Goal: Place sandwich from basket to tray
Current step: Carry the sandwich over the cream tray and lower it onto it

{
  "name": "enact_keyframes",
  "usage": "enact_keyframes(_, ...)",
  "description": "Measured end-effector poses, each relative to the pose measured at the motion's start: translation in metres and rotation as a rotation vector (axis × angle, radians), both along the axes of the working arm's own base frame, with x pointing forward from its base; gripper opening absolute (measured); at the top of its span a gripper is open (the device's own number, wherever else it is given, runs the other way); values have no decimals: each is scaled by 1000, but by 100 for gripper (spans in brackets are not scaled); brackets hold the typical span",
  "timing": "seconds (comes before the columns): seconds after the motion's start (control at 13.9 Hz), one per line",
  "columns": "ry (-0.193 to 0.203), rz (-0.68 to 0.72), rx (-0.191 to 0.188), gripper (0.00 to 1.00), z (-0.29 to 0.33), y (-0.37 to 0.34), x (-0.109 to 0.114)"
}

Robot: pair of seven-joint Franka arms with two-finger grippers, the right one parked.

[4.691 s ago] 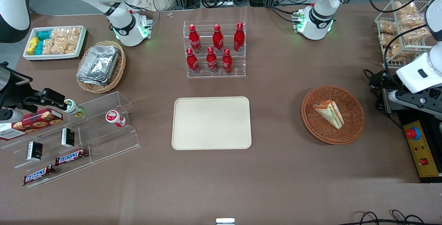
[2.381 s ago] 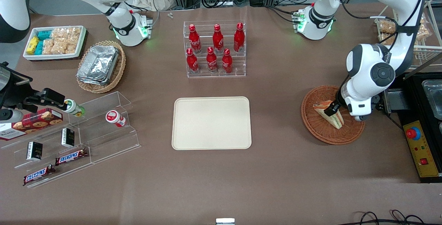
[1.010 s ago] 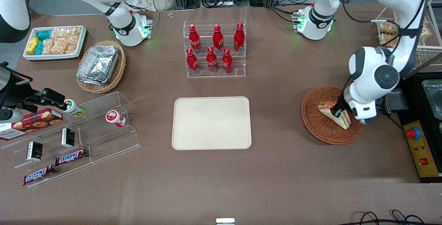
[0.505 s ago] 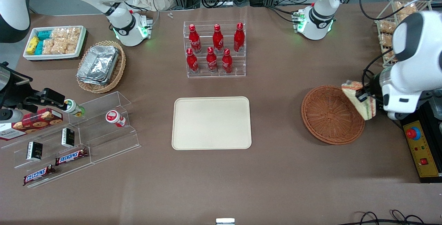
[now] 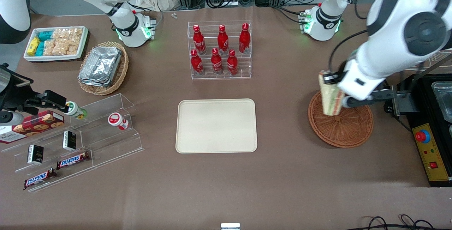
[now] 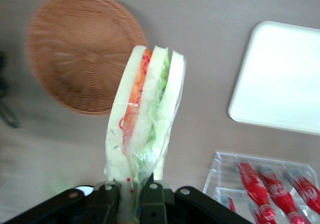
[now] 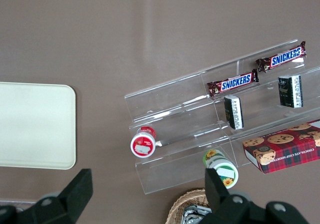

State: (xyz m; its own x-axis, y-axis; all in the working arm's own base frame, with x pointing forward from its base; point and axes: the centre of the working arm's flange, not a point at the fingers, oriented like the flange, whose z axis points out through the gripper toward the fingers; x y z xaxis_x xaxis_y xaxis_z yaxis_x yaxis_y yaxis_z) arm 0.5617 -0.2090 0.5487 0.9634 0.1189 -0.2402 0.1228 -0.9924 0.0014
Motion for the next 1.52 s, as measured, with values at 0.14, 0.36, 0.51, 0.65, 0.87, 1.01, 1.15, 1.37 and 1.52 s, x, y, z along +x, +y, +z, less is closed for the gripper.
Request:
enact_keyframes(0.14, 6, -66, -48, 16, -33, -43, 5)
enact_keyframes(0.36, 21, -121, -52, 16, -117, -123, 6)
enact_keyframes(0.51, 25, -131, -32, 16, -177, -160, 4)
enact_keyframes(0.65, 53, -140, -25, 16, -227, -182, 0)
enact_keyframes(0.87, 30, -95, -9, 16, -272, -200, -2)
enact_keyframes(1.01, 11, -41, -22, 16, -289, -204, 2)
enact_keyframes(1.15, 6, -22, -33, 16, -298, -210, 2)
enact_keyframes(1.37, -8, -18, -29, 16, -306, -224, -3)
enact_keyframes(1.52, -16, -17, -14, 20, -310, -228, -5)
